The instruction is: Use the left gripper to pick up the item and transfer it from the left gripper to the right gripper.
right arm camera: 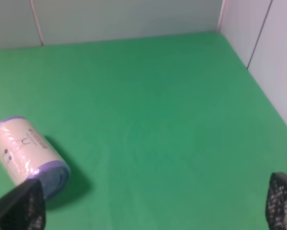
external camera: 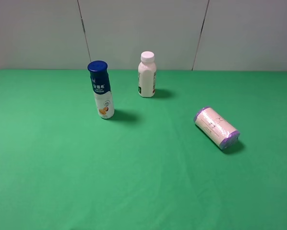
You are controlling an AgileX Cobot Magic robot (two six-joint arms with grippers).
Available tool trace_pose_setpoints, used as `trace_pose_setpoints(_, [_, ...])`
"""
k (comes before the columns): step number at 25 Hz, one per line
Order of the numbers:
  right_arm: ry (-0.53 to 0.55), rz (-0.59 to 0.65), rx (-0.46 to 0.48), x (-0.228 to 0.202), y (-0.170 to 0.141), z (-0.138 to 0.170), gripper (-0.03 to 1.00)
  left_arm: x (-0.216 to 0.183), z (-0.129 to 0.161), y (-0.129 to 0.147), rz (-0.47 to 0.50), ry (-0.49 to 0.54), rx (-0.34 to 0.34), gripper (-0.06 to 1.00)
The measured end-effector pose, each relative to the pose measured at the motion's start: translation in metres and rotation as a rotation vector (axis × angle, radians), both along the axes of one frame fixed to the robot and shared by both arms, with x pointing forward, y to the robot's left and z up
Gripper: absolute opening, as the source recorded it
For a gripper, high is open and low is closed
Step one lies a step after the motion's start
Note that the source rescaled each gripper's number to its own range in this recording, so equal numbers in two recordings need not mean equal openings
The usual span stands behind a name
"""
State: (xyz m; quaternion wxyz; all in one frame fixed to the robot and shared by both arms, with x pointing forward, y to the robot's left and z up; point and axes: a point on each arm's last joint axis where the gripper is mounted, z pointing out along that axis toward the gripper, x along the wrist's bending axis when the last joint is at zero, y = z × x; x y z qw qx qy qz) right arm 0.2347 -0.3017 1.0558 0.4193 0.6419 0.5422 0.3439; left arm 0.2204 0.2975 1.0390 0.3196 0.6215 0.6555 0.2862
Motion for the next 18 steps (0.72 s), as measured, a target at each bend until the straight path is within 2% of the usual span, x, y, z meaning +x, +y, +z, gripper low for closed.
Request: trace_pose_setpoints(18, [0.000,0.002,-0.003,0.0000,0.0000,0.0000,1.00,0.0000,0.0000,0.0000,0.000,0.000,0.000,0.95])
